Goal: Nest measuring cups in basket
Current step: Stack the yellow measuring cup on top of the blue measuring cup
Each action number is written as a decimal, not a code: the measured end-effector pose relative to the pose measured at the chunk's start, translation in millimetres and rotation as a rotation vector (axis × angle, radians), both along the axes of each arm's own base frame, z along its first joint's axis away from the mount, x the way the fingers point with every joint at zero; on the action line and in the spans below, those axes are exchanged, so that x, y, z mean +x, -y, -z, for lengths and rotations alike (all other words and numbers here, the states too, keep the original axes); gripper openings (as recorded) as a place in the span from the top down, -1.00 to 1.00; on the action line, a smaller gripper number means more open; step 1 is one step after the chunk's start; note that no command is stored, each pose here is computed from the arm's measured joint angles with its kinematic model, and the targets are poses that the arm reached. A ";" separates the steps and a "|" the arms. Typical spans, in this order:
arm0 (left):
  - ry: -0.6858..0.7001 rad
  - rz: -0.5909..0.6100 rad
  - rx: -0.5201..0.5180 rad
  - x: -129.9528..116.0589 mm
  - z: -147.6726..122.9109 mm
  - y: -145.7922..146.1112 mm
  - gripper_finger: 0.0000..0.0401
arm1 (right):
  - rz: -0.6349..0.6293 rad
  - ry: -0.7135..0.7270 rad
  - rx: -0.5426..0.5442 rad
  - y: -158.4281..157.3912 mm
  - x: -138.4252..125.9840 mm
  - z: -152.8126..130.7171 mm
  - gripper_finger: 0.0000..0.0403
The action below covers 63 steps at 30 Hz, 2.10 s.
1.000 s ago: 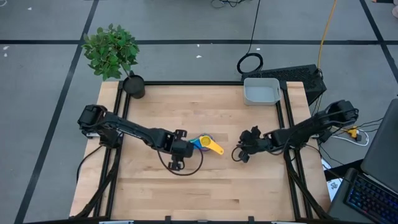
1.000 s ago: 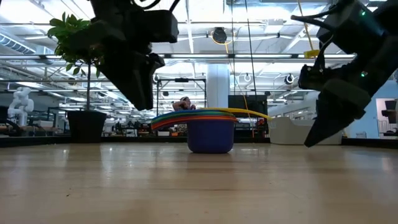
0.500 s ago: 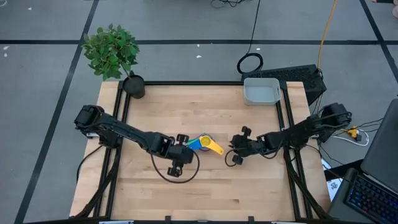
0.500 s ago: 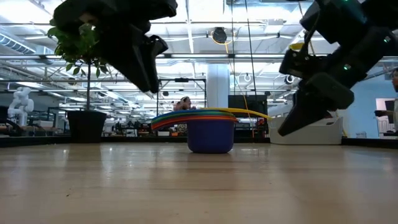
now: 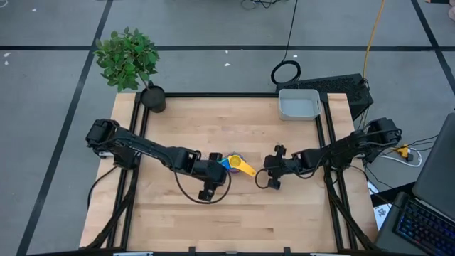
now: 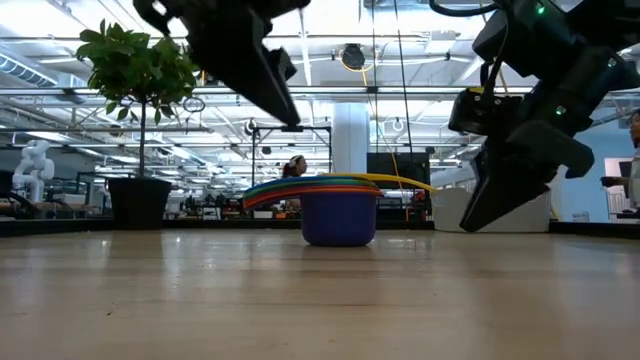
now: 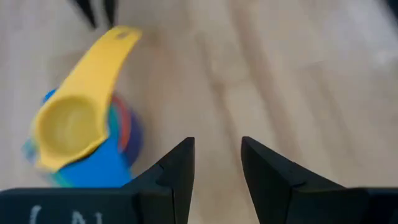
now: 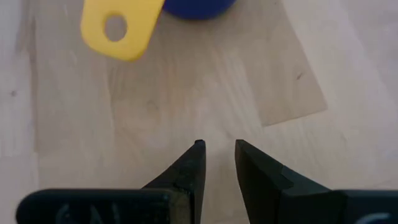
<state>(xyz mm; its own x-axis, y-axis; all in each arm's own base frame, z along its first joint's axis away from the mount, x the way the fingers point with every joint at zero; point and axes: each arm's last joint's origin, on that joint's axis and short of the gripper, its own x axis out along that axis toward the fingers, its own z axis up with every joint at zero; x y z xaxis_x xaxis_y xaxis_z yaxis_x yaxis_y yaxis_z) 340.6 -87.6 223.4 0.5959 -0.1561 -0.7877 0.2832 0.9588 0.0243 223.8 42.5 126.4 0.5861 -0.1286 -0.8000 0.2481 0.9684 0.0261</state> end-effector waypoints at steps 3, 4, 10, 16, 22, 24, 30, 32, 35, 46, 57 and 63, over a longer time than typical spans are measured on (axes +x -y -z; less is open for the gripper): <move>0.050 0.047 -0.026 2.6 -3.2 6.1 0.32 | 0.004 0.017 0.006 -0.2 1.2 -0.8 0.61; 0.069 0.051 -0.032 3.6 -4.4 8.0 0.32 | 0.001 0.026 0.006 -0.4 1.9 -1.4 0.61; 0.112 0.030 -0.047 3.8 -7.5 18.8 0.32 | -0.062 0.116 -0.034 -0.9 9.6 -7.5 0.61; 0.077 -0.106 0.014 -1.4 3.1 14.9 0.32 | 0.029 0.097 -0.081 4.6 7.4 -5.7 0.61; -0.016 -0.185 -0.020 -14.5 28.2 11.7 0.32 | 0.085 0.089 -0.148 7.7 5.8 -5.2 0.61; -0.041 -0.212 -0.030 -18.9 35.3 12.0 0.32 | 0.101 0.092 -0.155 9.5 6.1 -5.4 0.61; -0.095 -0.241 -0.035 -32.6 55.4 13.8 0.32 | 0.144 0.127 -0.181 16.0 9.3 -7.8 0.61; -0.114 -0.264 -0.041 -37.0 61.9 12.5 0.32 | 0.143 0.157 -0.168 15.7 11.6 -9.7 0.61; -0.140 -0.311 -0.034 -42.9 70.0 9.9 0.32 | 0.119 0.179 -0.135 13.2 15.9 -14.3 0.61; -0.132 -0.400 -0.047 -53.6 87.2 5.0 0.32 | 0.035 0.198 -0.094 -5.2 26.2 -31.1 0.61; -0.167 -0.447 0.017 -68.1 98.7 6.4 0.32 | 0.134 0.111 -0.164 0.1 17.9 -24.1 0.61; -0.178 -0.572 0.141 -78.8 106.6 -7.5 0.32 | 0.124 0.105 -0.147 -1.9 22.2 -17.2 0.61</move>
